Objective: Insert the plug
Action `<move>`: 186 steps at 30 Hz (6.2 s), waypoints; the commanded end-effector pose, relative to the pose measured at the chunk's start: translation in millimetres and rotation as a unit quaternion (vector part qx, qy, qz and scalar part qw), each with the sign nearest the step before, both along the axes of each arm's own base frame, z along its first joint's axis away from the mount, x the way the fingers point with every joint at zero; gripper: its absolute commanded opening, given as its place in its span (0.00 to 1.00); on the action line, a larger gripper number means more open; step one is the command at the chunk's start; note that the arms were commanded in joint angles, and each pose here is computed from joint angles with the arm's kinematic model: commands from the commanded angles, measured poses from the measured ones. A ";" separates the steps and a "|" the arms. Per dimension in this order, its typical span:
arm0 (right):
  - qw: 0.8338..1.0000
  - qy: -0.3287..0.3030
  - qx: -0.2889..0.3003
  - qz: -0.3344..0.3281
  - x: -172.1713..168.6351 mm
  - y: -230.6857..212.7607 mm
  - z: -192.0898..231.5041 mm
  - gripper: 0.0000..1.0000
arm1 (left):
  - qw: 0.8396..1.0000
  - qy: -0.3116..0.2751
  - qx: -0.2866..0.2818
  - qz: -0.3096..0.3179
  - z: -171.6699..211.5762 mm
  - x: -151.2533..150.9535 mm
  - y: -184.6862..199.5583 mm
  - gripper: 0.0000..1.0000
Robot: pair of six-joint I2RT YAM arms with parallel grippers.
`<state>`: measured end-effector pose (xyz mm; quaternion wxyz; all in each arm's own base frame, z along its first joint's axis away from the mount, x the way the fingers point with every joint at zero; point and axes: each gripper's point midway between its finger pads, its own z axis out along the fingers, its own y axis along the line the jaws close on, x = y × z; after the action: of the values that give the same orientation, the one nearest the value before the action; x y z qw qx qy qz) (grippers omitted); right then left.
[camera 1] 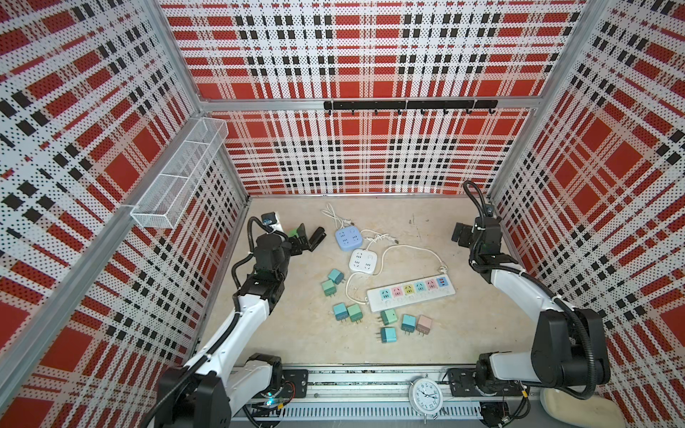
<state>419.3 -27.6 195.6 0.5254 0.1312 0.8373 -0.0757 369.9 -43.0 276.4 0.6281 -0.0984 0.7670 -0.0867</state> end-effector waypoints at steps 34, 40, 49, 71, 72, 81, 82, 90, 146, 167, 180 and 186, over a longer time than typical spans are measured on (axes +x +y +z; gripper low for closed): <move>0.957 0.113 0.256 0.073 -93.9 80.6 -68.8 0.94 | 0.978 0.195 -0.072 0.028 -92.0 -65.8 -54.2 0.99; 0.946 0.139 0.276 0.101 -84.5 97.4 -95.1 0.91 | 0.976 0.211 -0.043 -0.024 -118.2 -89.9 -99.2 0.99; 0.950 0.144 0.263 0.090 -85.7 92.7 -108.6 0.92 | 0.969 0.240 0.003 -0.064 -132.5 -91.8 -148.2 0.99; 0.947 0.175 0.258 0.079 -68.6 95.1 -126.3 0.85 | 0.946 0.316 0.058 -0.045 -189.8 -72.7 -166.0 0.99; 0.949 0.176 0.252 0.075 -68.9 94.2 -125.8 0.85 | 0.945 0.318 0.059 -0.045 -191.4 -72.4 -167.3 0.99; 0.961 0.149 0.230 0.028 -97.2 73.7 -118.9 0.89 | 0.942 0.327 0.036 -0.067 -201.8 -90.8 -197.0 0.99; 0.961 0.146 0.231 0.025 -101.0 72.2 -119.6 0.89 | 0.942 0.325 0.033 -0.073 -201.6 -93.2 -202.3 0.99; 0.959 0.130 0.250 0.017 -123.3 68.9 -128.5 0.90 | 0.937 0.332 0.030 -0.107 -212.6 -105.4 -243.3 0.99; 0.966 0.085 0.234 0.070 -90.9 107.0 -102.6 0.99 | 0.945 0.316 -0.037 -0.075 -190.2 -115.5 -238.2 0.99; 0.944 0.105 0.292 0.108 -94.8 133.6 -134.1 0.94 | 0.920 0.387 -0.043 -0.047 -243.2 -112.9 -249.8 0.99; 0.943 0.090 0.304 0.098 -109.4 145.1 -133.6 0.92 | 0.911 0.410 -0.049 -0.019 -264.5 -89.4 -232.7 0.99; 0.944 0.075 0.310 0.084 -115.6 141.8 -129.6 0.91 | 0.911 0.411 -0.013 0.015 -267.6 -47.6 -208.4 0.99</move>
<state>309.5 108.0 65.6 0.4072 0.1973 0.8696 0.1977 319.0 -273.0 29.7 0.2816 -0.1576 0.9419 -0.0937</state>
